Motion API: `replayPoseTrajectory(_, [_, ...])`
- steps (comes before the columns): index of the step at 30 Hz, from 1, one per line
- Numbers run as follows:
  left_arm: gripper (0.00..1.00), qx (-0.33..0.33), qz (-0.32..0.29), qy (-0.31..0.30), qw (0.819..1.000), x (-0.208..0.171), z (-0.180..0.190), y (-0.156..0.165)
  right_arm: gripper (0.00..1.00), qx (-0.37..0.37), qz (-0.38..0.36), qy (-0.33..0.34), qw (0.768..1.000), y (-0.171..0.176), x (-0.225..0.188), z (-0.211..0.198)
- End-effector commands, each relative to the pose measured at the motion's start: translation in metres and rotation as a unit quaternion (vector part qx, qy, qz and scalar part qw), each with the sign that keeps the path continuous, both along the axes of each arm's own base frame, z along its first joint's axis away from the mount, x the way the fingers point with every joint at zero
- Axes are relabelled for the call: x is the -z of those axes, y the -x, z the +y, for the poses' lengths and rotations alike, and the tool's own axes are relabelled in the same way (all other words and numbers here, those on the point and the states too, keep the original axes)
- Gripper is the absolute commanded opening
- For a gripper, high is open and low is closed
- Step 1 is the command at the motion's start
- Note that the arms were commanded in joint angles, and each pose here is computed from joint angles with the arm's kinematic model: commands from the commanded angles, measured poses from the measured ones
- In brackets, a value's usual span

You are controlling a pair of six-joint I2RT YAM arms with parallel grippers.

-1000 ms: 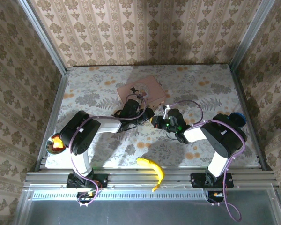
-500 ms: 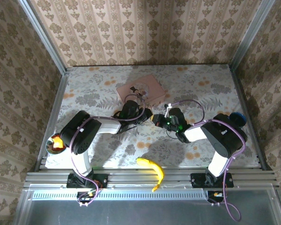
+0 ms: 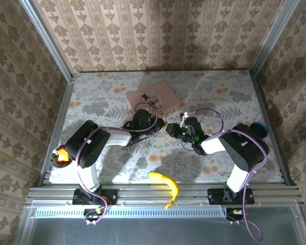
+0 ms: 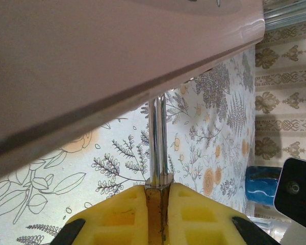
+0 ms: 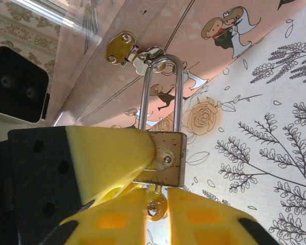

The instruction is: Unlock a padlock with a key

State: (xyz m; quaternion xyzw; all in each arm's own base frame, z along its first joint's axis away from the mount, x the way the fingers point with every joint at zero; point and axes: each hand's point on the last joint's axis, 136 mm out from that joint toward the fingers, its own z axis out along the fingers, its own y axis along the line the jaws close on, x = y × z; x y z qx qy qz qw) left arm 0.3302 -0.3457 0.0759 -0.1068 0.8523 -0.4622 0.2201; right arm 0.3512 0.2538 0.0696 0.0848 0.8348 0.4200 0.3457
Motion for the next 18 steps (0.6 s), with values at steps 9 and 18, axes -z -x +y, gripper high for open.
replayPoseTrajectory(9, [0.00,0.010,0.000,0.005,1.000,-0.008,-0.002,0.005,0.29,0.018,-0.034,0.186,0.982,0.012,-0.015,-0.029])
replayPoseTrajectory(18, [0.00,0.015,0.030,-0.021,0.999,-0.008,0.002,0.009,0.26,0.001,-0.055,0.339,0.939,0.026,-0.017,-0.036])
